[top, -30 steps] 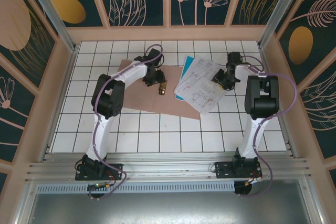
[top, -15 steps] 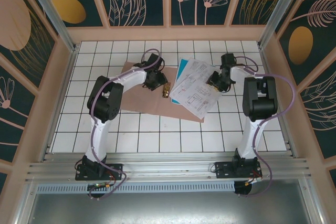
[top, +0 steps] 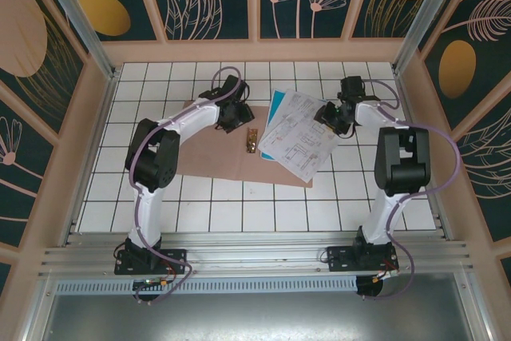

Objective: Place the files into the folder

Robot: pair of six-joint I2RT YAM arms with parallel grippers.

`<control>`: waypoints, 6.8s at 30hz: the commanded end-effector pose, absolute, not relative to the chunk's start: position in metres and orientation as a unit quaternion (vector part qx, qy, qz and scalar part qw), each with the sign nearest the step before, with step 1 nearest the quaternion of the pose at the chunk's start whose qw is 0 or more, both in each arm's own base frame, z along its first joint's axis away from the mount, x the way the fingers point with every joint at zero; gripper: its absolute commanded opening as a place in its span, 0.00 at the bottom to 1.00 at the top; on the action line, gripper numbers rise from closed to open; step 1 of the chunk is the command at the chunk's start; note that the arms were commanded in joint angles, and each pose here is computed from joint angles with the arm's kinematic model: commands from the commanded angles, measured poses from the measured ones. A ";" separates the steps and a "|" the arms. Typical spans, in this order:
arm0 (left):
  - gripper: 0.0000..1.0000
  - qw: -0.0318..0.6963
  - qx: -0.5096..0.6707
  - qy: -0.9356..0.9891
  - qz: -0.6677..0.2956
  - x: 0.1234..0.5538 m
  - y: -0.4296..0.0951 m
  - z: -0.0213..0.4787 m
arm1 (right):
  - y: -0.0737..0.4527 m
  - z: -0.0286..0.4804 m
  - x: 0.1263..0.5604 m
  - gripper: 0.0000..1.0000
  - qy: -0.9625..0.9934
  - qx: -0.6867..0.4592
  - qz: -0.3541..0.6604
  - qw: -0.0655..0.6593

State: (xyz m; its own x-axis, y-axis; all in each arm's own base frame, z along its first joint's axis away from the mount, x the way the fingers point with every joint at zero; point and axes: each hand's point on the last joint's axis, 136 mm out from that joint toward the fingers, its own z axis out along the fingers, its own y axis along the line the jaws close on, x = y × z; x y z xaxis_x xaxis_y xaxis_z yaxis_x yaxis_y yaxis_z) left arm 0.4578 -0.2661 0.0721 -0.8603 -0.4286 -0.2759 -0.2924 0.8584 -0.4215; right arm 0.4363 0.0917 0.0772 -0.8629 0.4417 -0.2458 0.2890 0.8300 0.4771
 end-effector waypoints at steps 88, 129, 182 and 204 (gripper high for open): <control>0.00 0.167 -0.034 0.915 -0.365 0.415 -0.319 0.137 | 0.083 0.101 0.433 0.45 0.923 0.226 0.225 0.216; 0.00 0.226 -0.125 0.958 -0.126 0.428 -0.167 0.131 | 0.227 0.015 0.361 0.44 0.974 0.057 0.204 0.073; 0.00 0.133 -0.111 0.966 -0.190 0.374 -0.184 0.055 | 0.279 0.049 0.373 0.54 0.941 0.035 0.329 0.062; 0.00 0.125 -0.112 0.968 -0.186 0.369 -0.182 0.045 | 0.303 0.095 0.370 0.41 0.908 0.022 0.414 0.065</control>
